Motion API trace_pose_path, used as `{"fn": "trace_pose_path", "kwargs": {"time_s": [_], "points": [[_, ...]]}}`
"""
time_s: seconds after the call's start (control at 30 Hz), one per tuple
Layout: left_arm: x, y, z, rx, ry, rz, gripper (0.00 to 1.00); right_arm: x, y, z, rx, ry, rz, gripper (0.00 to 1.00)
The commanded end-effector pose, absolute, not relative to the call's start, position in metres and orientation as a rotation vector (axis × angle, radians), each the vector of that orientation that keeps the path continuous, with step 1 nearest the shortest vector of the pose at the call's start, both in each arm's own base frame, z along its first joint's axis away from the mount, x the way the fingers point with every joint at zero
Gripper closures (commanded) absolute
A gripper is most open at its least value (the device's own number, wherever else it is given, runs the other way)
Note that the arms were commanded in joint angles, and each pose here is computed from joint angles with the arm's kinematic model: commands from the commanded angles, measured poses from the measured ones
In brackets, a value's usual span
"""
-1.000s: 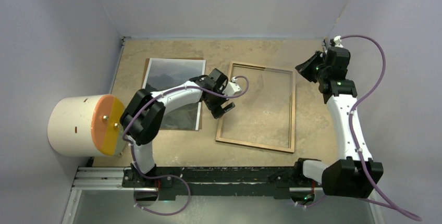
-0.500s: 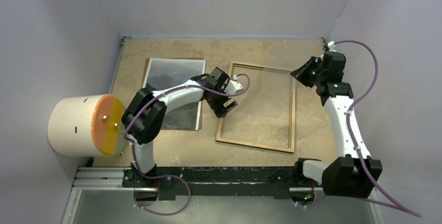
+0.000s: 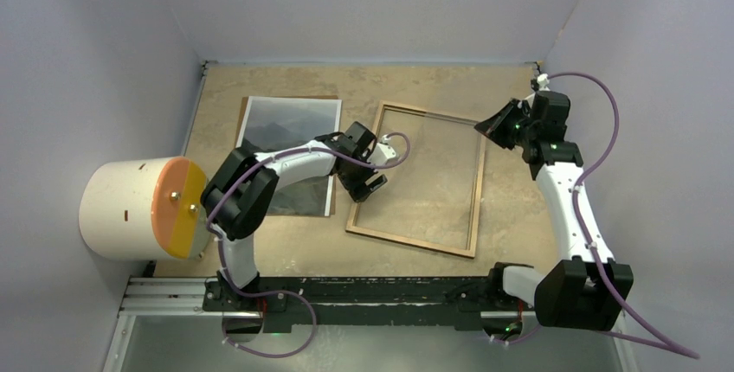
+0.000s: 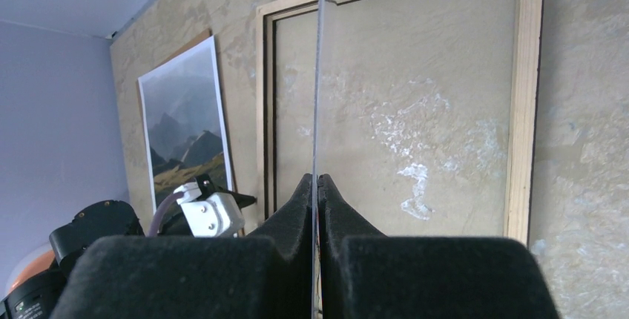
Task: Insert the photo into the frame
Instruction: Move the photo frame to the center of the board, then place the photo frame item in the photo frame.
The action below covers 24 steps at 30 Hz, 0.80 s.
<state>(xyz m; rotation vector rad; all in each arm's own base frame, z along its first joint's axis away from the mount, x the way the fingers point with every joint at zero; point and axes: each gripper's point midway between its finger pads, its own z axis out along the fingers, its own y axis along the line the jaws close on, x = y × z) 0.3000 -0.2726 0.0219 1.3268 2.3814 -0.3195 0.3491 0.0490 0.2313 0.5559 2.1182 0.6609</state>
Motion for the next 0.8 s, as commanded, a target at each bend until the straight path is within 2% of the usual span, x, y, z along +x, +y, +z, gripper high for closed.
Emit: {"fn": "trace_pose_path", "kwargs": {"time_s": [0.0,0.27,0.43,0.57,0.77], "points": [[0.296,-0.246,0.031,1.363,2.353,-0.207,0.24,0.349,0.067,0.24,0.492,2.082,0.767,1.0],[0.28,-0.233,0.03,1.376,2.382,-0.241,0.23,0.345,0.086,0.226,0.471,2.114,0.824,1.0],[0.284,-0.245,0.064,1.362,2.323,-0.329,0.19,0.345,0.091,0.234,0.455,2.103,0.853,1.0],[0.317,-0.243,0.121,1.239,2.242,-0.342,0.15,0.344,0.101,0.25,0.419,2.083,0.902,1.0],[0.389,-0.191,0.186,0.946,2.202,-0.209,0.1,0.338,0.154,0.285,0.315,2.072,1.051,1.0]]}}
